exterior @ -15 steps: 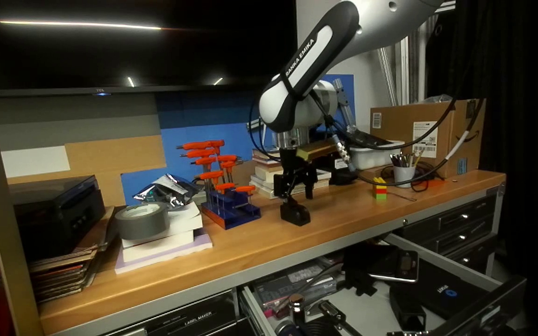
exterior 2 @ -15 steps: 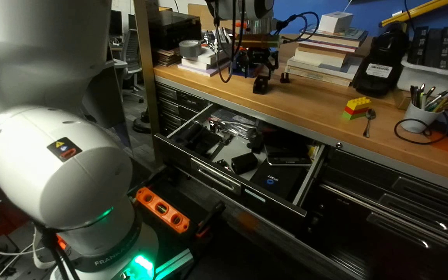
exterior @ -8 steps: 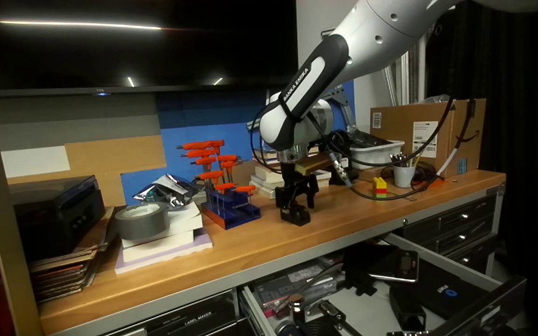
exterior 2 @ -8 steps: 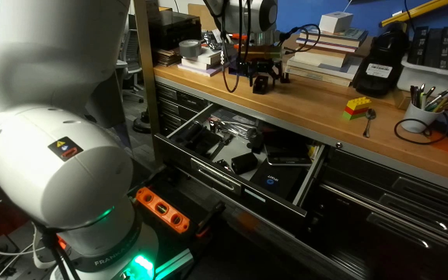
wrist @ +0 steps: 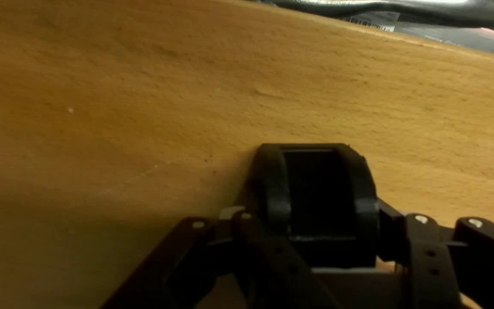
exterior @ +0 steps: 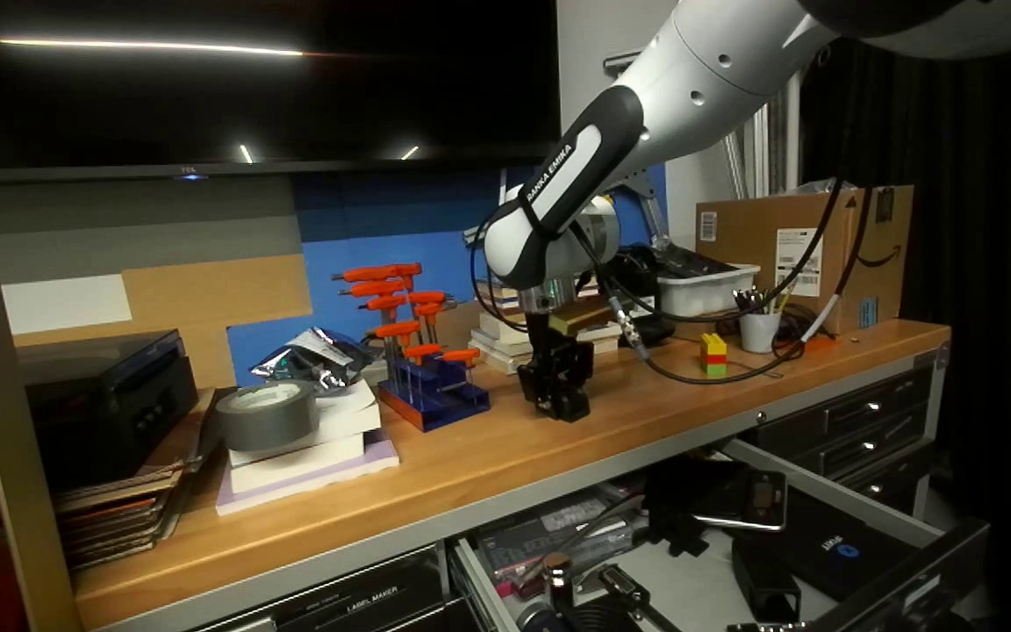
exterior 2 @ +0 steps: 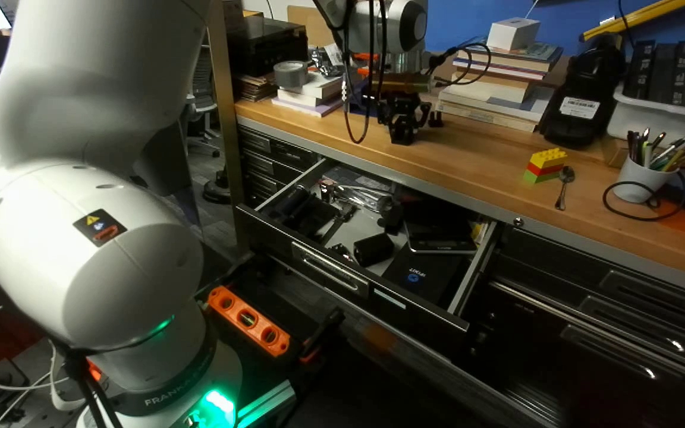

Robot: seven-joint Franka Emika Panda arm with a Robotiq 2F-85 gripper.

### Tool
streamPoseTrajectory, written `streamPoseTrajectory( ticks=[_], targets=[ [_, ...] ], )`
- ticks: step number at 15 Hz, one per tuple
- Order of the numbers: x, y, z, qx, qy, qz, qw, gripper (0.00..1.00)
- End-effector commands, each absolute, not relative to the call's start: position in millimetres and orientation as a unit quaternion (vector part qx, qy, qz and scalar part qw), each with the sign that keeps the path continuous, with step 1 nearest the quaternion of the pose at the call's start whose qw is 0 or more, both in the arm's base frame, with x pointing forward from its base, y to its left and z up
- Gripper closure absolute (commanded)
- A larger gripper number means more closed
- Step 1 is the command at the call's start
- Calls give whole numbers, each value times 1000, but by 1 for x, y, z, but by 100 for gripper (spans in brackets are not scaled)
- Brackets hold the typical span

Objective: Pick up the black objects from the counter and put them in the open drawer and close it

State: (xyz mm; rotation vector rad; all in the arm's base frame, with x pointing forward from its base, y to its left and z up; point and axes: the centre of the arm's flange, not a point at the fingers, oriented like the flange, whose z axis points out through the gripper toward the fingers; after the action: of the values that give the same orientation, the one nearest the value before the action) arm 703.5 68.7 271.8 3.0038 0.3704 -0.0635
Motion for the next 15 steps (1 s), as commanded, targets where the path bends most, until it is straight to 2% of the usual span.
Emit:
streamPoseTrajectory(
  ticks=[1, 8, 15],
  targets=[
    [695, 72, 283, 994, 79, -58, 45, 73],
    [611, 57, 291, 990, 27, -135, -10, 74],
    [550, 28, 259, 985, -56, -152, -64, 74]
  ],
)
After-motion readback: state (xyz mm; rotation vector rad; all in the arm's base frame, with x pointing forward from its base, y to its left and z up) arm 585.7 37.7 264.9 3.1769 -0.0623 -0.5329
